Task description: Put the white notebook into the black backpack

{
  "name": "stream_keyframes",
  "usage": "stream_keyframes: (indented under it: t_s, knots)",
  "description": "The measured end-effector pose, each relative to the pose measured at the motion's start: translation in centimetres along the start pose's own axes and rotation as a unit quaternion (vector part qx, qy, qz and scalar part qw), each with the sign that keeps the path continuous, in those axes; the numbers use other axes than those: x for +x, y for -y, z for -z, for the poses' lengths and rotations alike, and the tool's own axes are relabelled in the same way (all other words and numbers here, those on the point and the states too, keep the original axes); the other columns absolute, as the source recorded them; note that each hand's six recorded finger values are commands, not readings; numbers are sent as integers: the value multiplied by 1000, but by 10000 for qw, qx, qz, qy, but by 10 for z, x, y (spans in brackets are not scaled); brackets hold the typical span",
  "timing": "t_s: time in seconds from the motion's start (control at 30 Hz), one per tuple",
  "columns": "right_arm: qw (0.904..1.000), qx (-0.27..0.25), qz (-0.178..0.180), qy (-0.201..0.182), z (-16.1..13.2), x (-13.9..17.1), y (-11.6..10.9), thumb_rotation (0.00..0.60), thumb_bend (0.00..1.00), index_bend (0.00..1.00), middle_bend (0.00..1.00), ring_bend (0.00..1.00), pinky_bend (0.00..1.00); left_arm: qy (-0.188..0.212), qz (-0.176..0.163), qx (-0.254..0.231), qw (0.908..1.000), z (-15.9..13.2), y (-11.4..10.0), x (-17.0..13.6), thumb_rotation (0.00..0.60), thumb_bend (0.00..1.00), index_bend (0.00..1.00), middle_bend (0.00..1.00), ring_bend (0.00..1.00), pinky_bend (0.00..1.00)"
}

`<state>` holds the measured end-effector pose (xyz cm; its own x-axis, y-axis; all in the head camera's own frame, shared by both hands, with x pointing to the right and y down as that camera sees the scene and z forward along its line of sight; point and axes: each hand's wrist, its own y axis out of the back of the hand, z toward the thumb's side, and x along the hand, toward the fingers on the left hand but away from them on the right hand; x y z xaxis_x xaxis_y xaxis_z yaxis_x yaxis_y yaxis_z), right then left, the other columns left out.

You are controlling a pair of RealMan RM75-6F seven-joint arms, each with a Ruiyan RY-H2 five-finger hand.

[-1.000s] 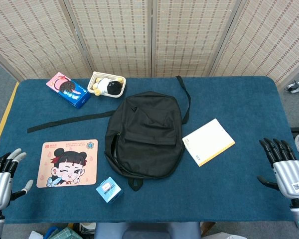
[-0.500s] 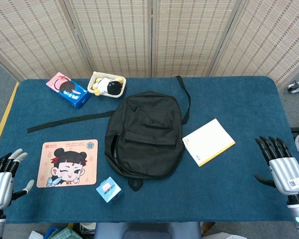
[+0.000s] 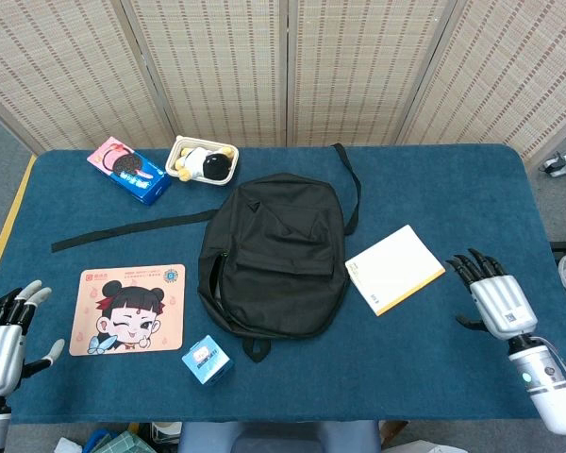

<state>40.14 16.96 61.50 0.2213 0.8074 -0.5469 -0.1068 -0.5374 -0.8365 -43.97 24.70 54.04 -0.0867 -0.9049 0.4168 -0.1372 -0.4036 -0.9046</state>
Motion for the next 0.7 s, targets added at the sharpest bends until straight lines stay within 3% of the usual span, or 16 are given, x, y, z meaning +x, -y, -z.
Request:
stream_keyframes:
  t_s: [0.33,0.7]
  knots:
    - [9987,179,-391,-268,-20,-50,37,600,107,202,196,91,175,-96,38,-65,9999,6,2,-2,600,260,208,117,91,82]
    - [9964,468,-399,-592,-32,-82,62,600,107,203,173,91,175,-192,-13,-73,9998,12,-1,-3,600,260,208,117,91,82]
